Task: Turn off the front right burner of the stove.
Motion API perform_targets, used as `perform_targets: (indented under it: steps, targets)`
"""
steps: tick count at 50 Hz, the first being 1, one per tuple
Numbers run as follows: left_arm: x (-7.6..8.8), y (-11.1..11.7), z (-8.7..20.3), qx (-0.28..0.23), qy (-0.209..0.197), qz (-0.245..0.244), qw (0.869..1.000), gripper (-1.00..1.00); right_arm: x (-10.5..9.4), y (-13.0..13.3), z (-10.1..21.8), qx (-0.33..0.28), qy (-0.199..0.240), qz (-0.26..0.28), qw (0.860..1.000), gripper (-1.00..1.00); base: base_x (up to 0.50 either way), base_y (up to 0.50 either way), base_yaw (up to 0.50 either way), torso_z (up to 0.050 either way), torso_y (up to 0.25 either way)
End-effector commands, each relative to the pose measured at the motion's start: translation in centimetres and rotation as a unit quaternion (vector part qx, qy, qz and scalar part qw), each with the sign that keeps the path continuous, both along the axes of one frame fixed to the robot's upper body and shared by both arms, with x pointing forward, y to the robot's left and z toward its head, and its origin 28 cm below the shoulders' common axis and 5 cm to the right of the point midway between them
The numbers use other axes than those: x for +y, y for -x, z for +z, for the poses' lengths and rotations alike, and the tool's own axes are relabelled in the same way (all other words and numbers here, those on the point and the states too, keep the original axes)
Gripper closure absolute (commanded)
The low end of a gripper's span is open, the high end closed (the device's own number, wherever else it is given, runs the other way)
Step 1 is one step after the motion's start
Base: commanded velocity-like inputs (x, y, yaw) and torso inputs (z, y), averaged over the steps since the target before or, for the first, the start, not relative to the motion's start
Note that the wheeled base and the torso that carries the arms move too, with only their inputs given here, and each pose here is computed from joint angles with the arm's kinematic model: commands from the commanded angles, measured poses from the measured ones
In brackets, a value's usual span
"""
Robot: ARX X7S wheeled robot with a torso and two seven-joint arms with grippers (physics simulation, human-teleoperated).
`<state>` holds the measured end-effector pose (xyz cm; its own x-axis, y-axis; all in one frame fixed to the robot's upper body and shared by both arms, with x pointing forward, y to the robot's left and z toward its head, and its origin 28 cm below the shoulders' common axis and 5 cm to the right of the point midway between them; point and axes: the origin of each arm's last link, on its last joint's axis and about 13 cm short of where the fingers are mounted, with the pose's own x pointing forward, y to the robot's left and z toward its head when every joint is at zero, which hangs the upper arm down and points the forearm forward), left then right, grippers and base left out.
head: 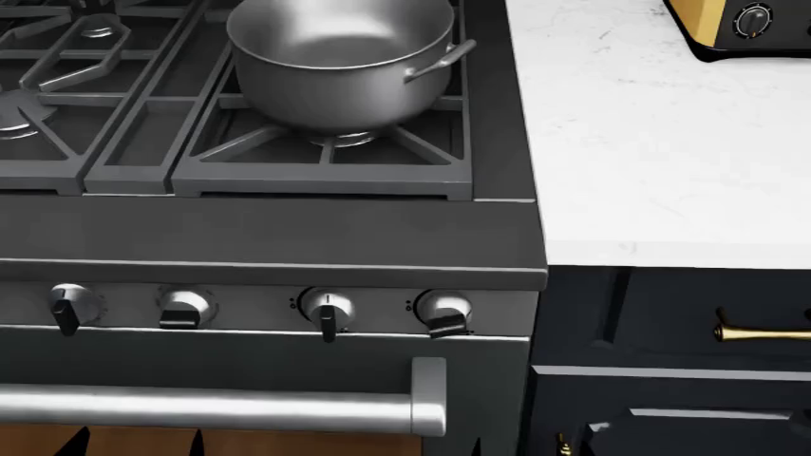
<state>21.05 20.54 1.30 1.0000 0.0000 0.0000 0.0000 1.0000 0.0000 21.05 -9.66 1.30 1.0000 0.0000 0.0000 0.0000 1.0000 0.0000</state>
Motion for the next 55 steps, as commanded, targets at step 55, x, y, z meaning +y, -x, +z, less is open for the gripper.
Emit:
perform_targets:
  steps: [55]
  targets:
    - [0.0, 0.0, 0.0, 0.007, 0.002, 0.003, 1.000, -1.00, -0.9, 0.6, -0.2, 0.010, -0.006, -0.024, 1.000, -1.00, 0.00, 0.00, 0.00, -0.002, 0.000]
